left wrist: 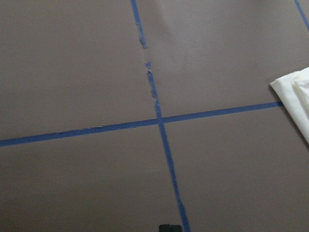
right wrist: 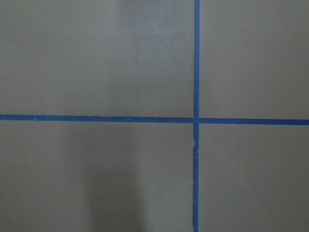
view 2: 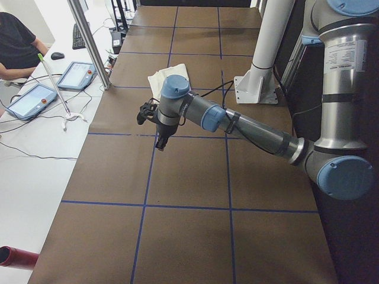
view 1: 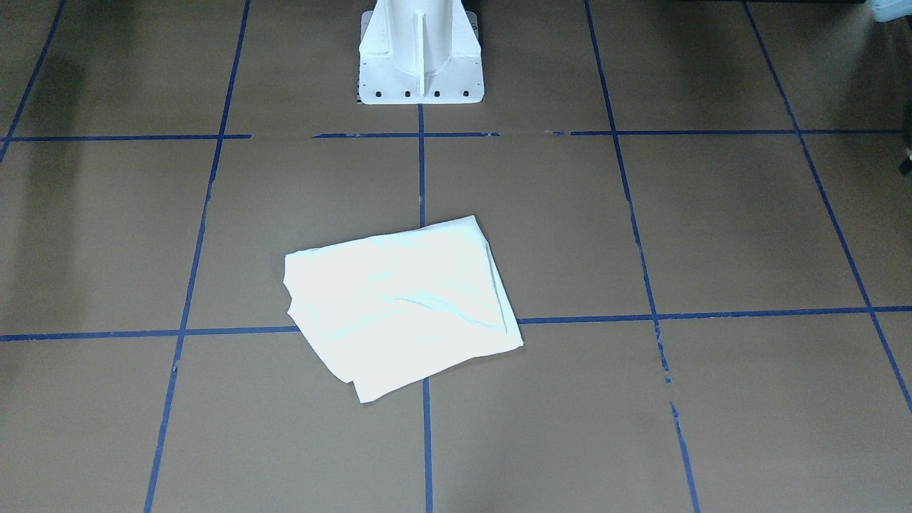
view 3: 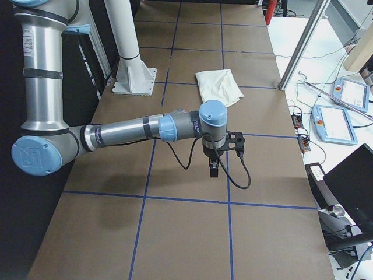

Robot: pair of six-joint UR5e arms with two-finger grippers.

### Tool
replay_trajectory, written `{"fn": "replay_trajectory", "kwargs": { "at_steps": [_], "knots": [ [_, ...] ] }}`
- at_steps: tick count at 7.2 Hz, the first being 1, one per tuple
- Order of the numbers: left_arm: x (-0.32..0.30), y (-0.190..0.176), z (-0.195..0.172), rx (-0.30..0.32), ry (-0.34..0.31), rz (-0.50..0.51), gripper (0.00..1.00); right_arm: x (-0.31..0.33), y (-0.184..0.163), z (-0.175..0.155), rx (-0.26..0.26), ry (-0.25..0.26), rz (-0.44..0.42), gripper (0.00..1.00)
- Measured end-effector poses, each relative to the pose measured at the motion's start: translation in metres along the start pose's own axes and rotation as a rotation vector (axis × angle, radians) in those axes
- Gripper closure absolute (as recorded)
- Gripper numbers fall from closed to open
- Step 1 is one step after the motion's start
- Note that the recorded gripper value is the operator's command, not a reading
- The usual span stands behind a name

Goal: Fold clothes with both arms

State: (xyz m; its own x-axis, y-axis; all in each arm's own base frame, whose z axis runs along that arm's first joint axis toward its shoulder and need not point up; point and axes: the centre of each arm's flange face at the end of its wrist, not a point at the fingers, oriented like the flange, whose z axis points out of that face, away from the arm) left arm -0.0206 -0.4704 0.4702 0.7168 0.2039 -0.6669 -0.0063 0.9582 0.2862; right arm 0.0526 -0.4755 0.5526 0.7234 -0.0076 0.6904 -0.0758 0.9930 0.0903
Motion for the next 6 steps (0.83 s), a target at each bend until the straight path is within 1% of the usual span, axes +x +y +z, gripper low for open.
{"fn": "replay_trajectory", "kwargs": {
  "at_steps": [1,2,3,6],
  "knots": [
    [-0.018,0.011,-0.005,-0.052,0.018,-0.043,0.00,0.008,0.005,-0.002,-0.005,-0.003,0.003,0.00],
    [-0.032,0.026,0.000,-0.090,0.025,-0.081,0.00,0.013,0.009,0.000,-0.011,-0.004,0.009,0.00],
    [-0.039,0.035,0.005,-0.112,0.024,-0.103,0.00,0.016,0.012,0.001,-0.016,-0.004,0.014,0.00],
    [-0.049,0.037,0.015,-0.123,0.028,-0.111,0.00,0.018,0.014,0.003,-0.021,-0.002,0.017,0.00]
  ]
}}
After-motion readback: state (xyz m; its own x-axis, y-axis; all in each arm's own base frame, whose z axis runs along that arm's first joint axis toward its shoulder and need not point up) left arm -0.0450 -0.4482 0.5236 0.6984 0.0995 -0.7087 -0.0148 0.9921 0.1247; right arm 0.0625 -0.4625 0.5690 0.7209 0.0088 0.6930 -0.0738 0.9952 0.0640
